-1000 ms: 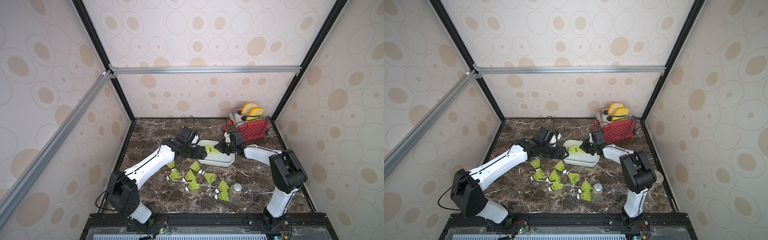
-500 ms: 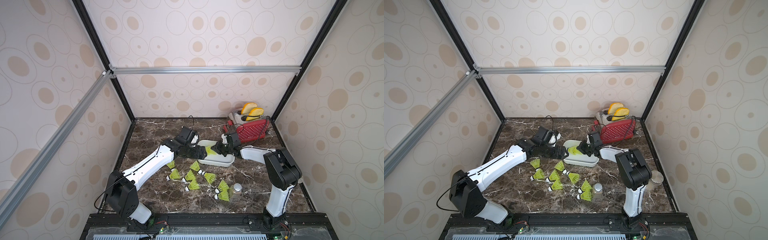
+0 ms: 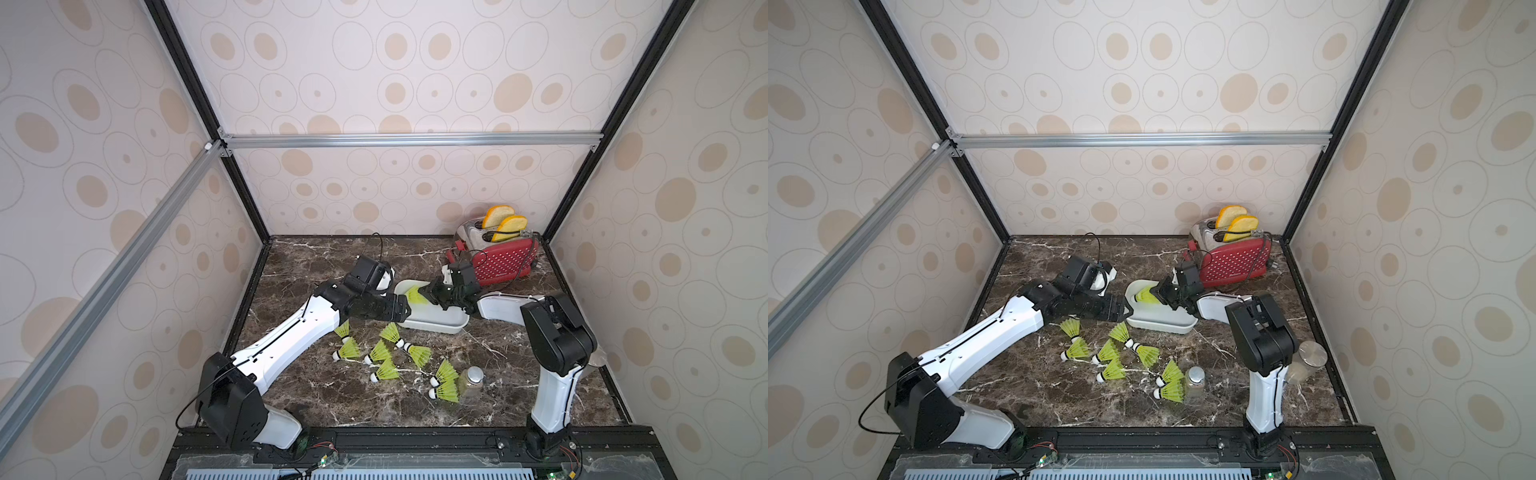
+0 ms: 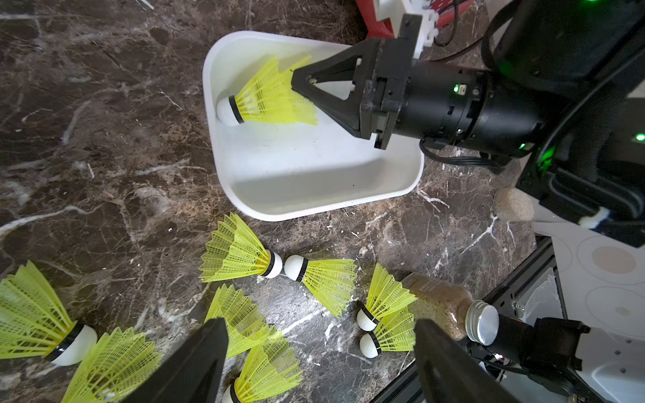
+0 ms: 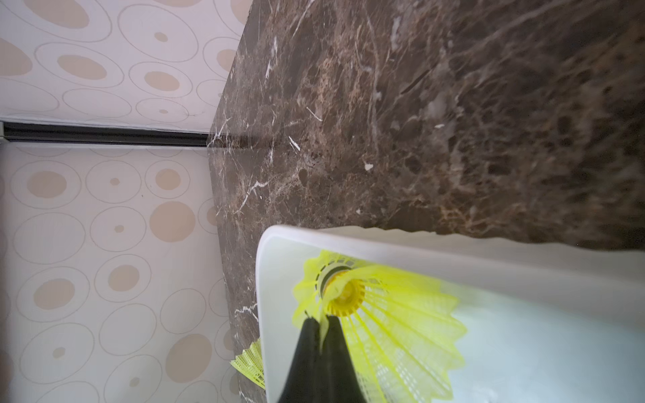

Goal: Put the shuttlecocks into the storage box
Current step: Place the shuttlecock in the storage box.

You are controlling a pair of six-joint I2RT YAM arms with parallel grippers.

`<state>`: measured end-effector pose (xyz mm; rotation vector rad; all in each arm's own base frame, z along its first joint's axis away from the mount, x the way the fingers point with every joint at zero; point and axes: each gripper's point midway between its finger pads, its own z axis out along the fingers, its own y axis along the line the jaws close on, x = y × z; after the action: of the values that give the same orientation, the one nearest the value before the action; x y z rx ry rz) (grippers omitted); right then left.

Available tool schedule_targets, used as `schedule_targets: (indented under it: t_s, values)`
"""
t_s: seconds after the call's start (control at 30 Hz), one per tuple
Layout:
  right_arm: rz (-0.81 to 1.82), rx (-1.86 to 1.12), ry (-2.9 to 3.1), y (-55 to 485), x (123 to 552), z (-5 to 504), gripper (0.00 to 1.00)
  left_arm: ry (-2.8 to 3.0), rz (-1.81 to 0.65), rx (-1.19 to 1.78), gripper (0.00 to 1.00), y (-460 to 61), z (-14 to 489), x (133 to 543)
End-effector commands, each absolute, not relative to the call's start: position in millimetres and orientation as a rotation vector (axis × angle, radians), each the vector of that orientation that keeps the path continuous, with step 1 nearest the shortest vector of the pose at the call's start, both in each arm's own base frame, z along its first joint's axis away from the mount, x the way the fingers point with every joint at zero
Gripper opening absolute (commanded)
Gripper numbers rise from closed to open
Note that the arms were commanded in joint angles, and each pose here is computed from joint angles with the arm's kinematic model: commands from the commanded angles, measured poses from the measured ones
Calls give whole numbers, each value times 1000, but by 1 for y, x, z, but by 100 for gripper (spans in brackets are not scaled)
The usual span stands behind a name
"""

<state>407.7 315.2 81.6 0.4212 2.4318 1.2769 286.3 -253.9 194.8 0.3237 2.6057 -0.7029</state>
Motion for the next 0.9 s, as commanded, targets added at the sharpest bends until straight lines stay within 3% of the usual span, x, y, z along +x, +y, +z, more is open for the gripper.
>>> schedule_targets:
  t_s: [0.0, 0.2, 0.53, 0.87]
  values:
    - [1314, 459, 2431, 321, 407, 74, 0, 2606, -706, 329, 86, -251, 198, 281]
    - [1324, 483, 2454, 321, 405, 69, 2, 2609, -706, 326, 86, -249, 197, 279]
    - [1321, 479, 2463, 321, 404, 71, 35, 2606, -713, 327, 86, -249, 198, 277]
    - [1292, 437, 2448, 314, 404, 92, 39, 2602, -723, 322, 86, -247, 201, 273]
